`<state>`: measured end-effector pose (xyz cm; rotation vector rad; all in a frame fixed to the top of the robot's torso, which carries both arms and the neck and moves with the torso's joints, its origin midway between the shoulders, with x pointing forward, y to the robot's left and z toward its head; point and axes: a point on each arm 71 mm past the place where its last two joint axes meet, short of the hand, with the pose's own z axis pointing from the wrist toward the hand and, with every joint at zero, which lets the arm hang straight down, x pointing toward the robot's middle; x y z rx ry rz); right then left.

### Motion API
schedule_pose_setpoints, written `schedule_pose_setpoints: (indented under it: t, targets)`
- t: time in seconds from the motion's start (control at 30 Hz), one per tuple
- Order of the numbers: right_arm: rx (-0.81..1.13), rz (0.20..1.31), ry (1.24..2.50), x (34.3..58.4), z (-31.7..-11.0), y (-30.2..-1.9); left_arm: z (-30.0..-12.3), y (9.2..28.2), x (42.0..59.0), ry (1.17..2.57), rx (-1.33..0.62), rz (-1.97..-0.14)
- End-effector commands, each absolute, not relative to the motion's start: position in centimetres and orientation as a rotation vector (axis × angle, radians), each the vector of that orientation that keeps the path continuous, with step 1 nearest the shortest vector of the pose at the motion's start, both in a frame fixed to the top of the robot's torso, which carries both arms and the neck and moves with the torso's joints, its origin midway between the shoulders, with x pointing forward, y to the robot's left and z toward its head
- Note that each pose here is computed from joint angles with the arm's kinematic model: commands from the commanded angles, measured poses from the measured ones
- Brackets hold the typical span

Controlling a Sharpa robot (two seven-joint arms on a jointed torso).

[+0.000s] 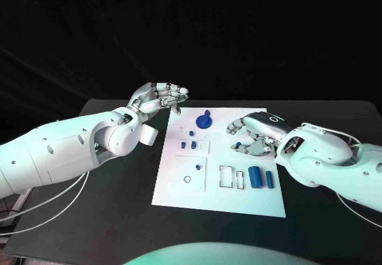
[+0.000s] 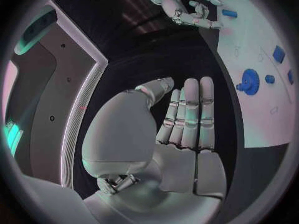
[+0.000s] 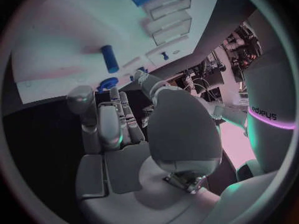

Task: Assemble the parts on the task board

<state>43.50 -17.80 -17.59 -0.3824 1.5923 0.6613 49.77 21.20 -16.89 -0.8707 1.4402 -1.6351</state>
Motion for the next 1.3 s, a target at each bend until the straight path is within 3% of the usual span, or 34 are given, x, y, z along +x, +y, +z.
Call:
schedule_pose_setpoints:
  t: [0.03,0.33,1.3]
  targets:
    - [-0.407,0.612,1.690,43.9,-18.3,-18.4,-16.8,21.1,49.7,1.443,-0.867,-1.653]
    - [-0.445,0.554,1.739,44.4,-18.7,-19.4,-16.9,21.2,49.8,1.444,-0.869,-1.650]
    - [-0.421,0.594,1.727,44.5,-19.1,-18.8,-16.9,21.3,49.8,1.443,-0.871,-1.645]
